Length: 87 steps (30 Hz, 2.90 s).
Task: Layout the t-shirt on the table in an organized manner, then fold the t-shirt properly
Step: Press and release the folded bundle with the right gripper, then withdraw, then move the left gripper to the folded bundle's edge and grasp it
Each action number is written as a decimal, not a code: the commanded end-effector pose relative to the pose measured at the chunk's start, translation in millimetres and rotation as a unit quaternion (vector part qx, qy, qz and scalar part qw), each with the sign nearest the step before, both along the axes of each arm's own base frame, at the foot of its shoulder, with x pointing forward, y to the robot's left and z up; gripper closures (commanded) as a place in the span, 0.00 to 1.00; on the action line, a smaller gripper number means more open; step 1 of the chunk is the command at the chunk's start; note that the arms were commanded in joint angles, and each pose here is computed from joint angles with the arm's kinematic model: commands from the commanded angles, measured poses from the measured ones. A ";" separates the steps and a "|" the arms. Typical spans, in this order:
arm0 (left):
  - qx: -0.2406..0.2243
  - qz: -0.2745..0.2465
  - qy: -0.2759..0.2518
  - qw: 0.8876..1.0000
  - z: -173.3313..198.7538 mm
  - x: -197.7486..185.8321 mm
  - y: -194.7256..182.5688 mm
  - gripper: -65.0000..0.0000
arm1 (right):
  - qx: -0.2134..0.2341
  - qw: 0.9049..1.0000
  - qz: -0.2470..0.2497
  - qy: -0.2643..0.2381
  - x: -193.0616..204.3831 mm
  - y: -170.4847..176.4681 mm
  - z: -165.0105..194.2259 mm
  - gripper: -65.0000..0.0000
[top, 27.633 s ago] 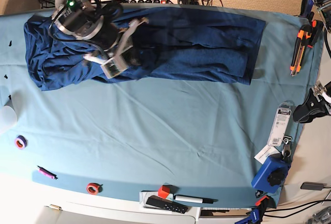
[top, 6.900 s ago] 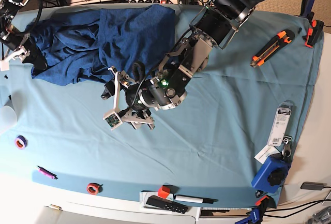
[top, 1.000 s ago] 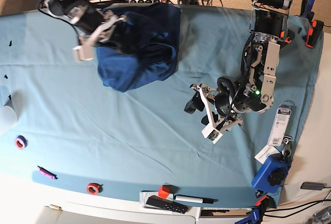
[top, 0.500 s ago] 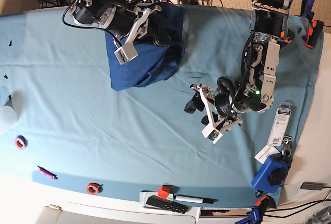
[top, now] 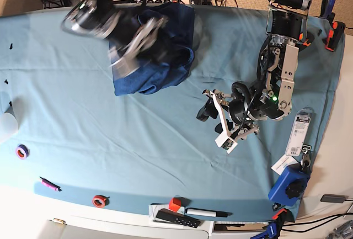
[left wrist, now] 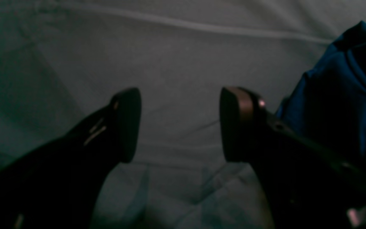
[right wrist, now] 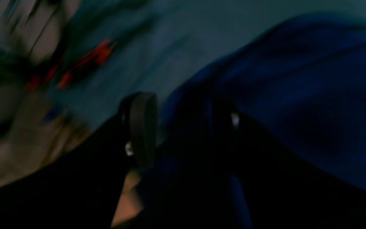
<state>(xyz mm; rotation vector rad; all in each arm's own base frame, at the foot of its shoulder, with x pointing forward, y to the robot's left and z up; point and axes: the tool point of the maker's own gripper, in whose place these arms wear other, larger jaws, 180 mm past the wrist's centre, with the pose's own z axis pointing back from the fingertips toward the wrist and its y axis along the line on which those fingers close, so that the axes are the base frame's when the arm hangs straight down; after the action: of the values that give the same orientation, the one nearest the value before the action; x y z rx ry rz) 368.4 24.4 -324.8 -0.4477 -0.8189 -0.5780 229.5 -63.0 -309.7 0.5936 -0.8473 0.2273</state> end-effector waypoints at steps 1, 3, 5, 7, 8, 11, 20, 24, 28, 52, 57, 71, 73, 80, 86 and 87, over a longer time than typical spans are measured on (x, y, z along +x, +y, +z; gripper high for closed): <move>-0.012 0.000 -0.027 1.000 17.5 9.5 -1.9 0.44 | 0.000 0.999 -0.028 -0.032 14.3 -14.7 15.5 0.57; -0.012 0.000 -0.026 1.000 17.5 9.5 -2.1 0.44 | -0.013 0.995 -0.085 -0.044 31.1 -49.6 24.7 0.57; -0.012 0.000 -0.026 1.000 17.5 9.5 -2.1 0.44 | -0.039 0.990 -0.130 -0.044 40.0 -85.9 29.5 0.57; -0.012 0.000 -0.026 1.000 17.5 9.5 -2.1 0.44 | -0.060 0.982 -0.172 -0.044 40.8 -118.1 29.4 0.57; -0.013 0.000 -0.026 1.000 17.5 9.5 -2.2 0.44 | -0.060 0.979 -0.188 -0.042 39.9 -130.5 27.0 0.54; -0.013 0.000 -0.026 1.000 17.2 9.2 -2.2 0.44 | -0.037 0.977 -0.208 -0.024 39.2 -151.2 10.9 0.43; -0.014 0.000 -0.021 1.000 12.7 5.5 -2.6 0.44 | 0.150 0.970 -0.188 0.028 75.5 -144.3 -22.5 0.41; -0.015 0.001 -0.018 1.000 10.1 3.3 -2.5 0.44 | 0.196 0.964 -0.174 0.043 85.8 -133.6 -26.3 0.41; -0.019 0.001 -0.023 1.000 12.1 4.6 -3.1 0.44 | 0.203 0.962 -0.172 0.054 84.4 -125.6 -32.1 0.41; -0.092 -0.119 0.123 0.981 9.6 -61.5 9.7 0.44 | 0.096 0.981 -0.105 0.131 79.4 -82.9 -69.9 1.00; -0.124 -0.135 0.197 0.963 -17.6 -115.5 22.4 0.38 | 0.095 0.981 -0.105 0.132 79.3 -83.1 -70.1 1.00; -0.170 -0.123 0.299 0.931 -64.5 -202.6 -13.1 0.31 | 0.093 0.981 -0.105 0.132 79.1 -83.4 -70.6 1.00; -0.160 -0.132 0.300 0.931 -67.0 -207.0 -20.4 0.31 | 0.093 0.981 -0.105 0.132 79.1 -83.3 -70.6 1.00; -0.046 -0.175 0.273 0.945 -77.0 -228.0 -45.8 0.31 | 0.094 0.981 -0.105 0.131 79.4 -83.4 -70.4 1.00; -0.024 -0.190 0.252 0.949 -75.5 -237.9 -68.0 0.31 | 0.094 0.981 -0.106 0.131 79.5 -83.6 -70.3 1.00; -0.029 -0.191 0.252 0.948 -73.8 -237.9 -71.3 0.31 | 0.094 0.981 -0.106 0.131 79.5 -83.6 -70.3 1.00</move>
<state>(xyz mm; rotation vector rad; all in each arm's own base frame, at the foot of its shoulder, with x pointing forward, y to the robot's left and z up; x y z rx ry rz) 136.1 -56.7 -387.6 -0.8414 -0.3036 -0.7411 299.8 -143.9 -391.4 0.6848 -0.6300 -0.1373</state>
